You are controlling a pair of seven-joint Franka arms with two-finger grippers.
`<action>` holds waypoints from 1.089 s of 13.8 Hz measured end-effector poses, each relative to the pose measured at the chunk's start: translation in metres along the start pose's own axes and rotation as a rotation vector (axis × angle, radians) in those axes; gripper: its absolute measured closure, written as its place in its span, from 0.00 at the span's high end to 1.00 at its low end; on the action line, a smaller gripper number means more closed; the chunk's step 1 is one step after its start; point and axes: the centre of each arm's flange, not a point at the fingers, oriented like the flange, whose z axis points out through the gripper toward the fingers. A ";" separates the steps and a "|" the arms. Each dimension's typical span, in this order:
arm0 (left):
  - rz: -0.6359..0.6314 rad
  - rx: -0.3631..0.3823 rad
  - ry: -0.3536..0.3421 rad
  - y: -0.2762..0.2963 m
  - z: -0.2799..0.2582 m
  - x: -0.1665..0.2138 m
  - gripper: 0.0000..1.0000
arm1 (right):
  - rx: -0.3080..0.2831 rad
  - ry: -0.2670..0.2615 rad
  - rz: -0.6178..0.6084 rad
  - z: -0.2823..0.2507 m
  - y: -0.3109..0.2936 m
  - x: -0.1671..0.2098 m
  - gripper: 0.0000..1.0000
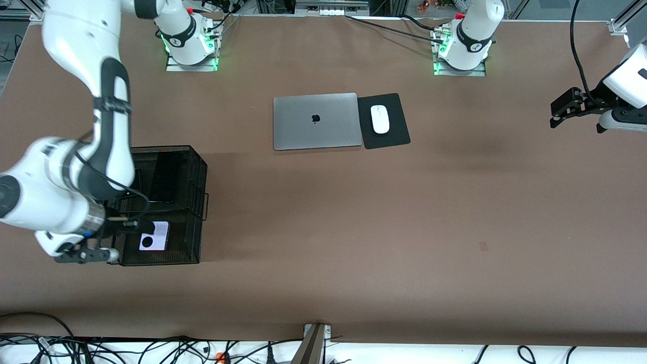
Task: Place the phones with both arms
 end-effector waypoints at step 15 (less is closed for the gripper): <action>-0.001 -0.001 -0.006 -0.001 0.000 -0.001 1.00 | -0.052 -0.042 0.071 -0.189 0.060 -0.167 1.00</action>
